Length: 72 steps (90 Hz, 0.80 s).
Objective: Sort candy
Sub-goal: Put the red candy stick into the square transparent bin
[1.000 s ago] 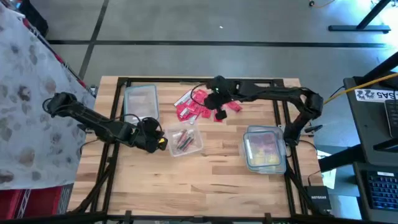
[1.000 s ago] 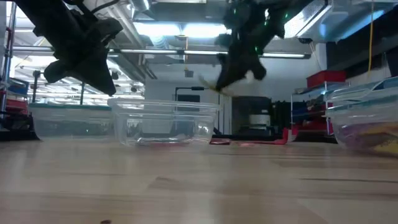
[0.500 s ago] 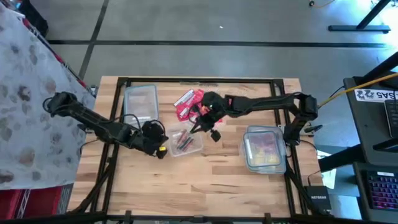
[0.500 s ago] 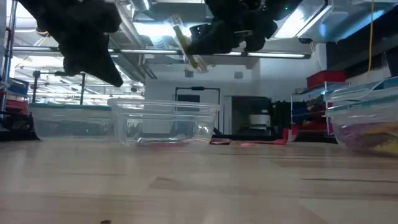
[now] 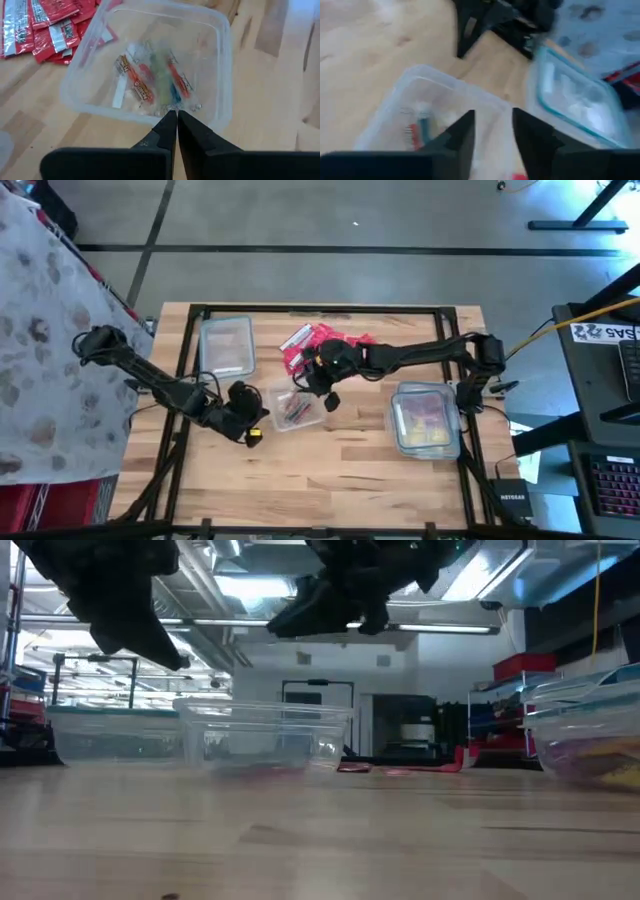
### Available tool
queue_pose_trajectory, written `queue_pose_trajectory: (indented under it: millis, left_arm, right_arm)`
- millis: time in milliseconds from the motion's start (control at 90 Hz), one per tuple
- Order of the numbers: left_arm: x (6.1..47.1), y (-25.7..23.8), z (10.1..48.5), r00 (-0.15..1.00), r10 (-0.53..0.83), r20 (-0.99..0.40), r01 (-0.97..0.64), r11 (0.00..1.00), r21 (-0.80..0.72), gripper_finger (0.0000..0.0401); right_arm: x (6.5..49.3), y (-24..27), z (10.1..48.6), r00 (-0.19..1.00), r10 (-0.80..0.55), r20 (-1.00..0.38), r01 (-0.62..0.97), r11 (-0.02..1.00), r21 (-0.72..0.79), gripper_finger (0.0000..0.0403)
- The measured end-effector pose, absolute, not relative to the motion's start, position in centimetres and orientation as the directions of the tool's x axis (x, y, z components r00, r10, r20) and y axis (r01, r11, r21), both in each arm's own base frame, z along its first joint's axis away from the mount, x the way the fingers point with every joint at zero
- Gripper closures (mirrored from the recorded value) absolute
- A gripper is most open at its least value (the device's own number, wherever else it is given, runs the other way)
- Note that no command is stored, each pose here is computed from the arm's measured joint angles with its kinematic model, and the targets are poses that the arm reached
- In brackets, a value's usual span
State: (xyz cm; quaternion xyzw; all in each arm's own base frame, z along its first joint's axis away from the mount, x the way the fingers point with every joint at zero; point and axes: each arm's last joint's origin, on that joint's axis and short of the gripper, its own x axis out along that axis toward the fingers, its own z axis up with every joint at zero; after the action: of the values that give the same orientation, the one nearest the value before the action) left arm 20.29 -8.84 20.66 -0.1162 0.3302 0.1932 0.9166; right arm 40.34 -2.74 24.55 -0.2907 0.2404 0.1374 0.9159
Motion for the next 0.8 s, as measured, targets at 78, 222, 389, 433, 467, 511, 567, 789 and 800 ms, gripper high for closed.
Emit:
queue_pose_trajectory:
  millis: [78,222,389,433,467,511,567,789,800]
  left_arm:
    - [20.3,-8.8,20.7,0.707,0.279,-0.65,-0.433,0.897,-0.086,0.0401]
    - [20.3,-8.8,20.7,0.707,0.28,-0.65,-0.435,0.896,-0.087,0.0401]
    - [20.3,-8.8,20.7,0.706,0.28,-0.65,-0.434,0.897,-0.084,0.0401]
    - [20.3,-8.8,20.7,0.706,0.281,-0.65,-0.434,0.897,-0.084,0.0401]
    - [20.3,-8.8,20.7,0.706,0.281,-0.65,-0.434,0.897,-0.084,0.0401]
    - [20.3,-8.8,20.7,0.706,0.283,-0.649,-0.435,0.897,-0.082,0.0401]
    - [20.3,-8.8,20.7,0.706,0.291,-0.646,-0.44,0.895,-0.078,0.0401]
    - [20.3,-8.6,20.7,0.708,0.338,-0.62,-0.467,0.882,-0.053,0.0401]
    - [20.3,-8.6,20.7,0.708,0.34,-0.618,-0.469,0.882,-0.052,0.0401]
  right_arm:
    - [40.4,-3.1,25.3,0.827,-0.002,-0.563,-0.37,0.752,-0.546,0.0219]
    - [40.3,-5.5,27.1,0.799,-0.111,-0.591,-0.356,0.704,-0.614,0.019]
    - [39.2,-10.8,27.6,0.792,-0.141,-0.595,-0.308,0.748,-0.588,0.0189]
    - [38.7,-12.4,27.5,0.785,-0.165,-0.597,-0.282,0.763,-0.582,0.0192]
    - [38.4,-13.6,27.4,0.778,-0.187,-0.6,-0.258,0.775,-0.576,0.0194]
    - [37.8,-15.3,27.2,0.765,-0.22,-0.606,-0.217,0.797,-0.563,0.0198]
    - [37.2,-17.4,26.5,0.741,-0.257,-0.621,-0.155,0.834,-0.53,0.0203]
    - [35.0,-24.3,21.8,0.599,-0.364,-0.713,0.145,0.925,-0.351,0.0222]
    - [35.0,-24.6,21.6,0.591,-0.367,-0.718,0.155,0.926,-0.345,0.0222]
